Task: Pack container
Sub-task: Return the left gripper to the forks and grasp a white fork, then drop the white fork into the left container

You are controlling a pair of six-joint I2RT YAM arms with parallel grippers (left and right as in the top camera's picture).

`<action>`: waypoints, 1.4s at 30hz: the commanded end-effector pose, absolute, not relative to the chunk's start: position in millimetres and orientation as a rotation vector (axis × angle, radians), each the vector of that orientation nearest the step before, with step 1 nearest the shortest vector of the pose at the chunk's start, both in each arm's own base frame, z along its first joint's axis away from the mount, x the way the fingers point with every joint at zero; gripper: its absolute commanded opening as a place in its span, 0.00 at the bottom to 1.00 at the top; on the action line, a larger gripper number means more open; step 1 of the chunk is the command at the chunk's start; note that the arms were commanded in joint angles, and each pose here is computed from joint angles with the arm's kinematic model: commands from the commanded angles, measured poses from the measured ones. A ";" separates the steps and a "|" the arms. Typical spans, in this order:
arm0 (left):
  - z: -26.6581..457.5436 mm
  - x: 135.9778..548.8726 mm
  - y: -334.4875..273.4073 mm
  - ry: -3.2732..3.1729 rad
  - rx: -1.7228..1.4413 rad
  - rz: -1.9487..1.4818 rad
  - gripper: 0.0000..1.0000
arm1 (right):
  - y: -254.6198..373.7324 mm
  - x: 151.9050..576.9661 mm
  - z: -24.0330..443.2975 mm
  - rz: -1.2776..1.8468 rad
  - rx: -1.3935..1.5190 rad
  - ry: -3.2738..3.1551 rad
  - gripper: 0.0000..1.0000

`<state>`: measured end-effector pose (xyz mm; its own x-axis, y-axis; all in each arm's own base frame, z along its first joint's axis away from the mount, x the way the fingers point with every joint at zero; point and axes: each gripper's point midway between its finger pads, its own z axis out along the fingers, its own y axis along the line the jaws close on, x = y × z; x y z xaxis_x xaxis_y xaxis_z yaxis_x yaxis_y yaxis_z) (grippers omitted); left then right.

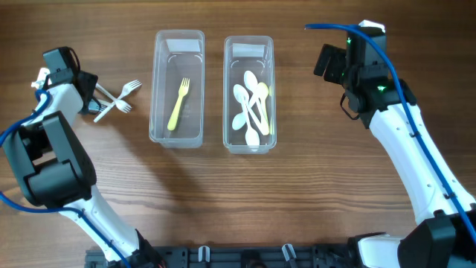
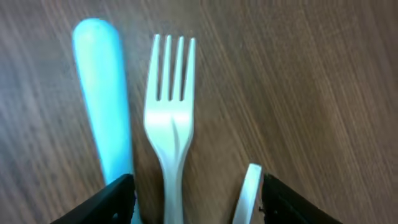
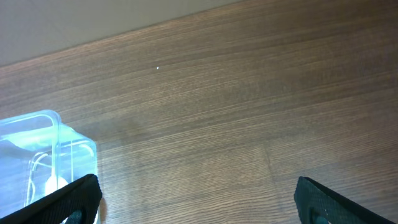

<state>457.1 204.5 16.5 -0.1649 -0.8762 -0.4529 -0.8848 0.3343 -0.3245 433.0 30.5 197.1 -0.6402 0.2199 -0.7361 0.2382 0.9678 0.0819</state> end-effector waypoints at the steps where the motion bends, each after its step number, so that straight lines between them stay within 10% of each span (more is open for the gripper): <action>1: -11.0 448.8 205.1 2.077 -1.575 0.046 0.66 | 26.3 434.3 199.7 -0.048 0.333 2.275 1.00; 26: -45.7 404.2 195.6 2.244 -1.696 0.134 0.04 | 26.4 434.3 199.7 -0.047 0.333 2.275 1.00; 35: 138.4 457.5 195.0 1.992 -1.381 -0.126 0.04 | 26.3 434.3 199.7 -0.048 0.333 2.275 1.00; 42: 220.0 461.8 53.3 2.208 -0.658 -0.753 0.04 | 26.3 434.3 199.7 -0.047 0.333 2.275 1.00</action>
<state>459.8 123.2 206.7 -0.3704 -0.8293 -0.4183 -0.5301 0.5586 -0.6380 433.0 30.5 197.1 -0.6403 0.2195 -0.7361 0.2380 0.9678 0.0816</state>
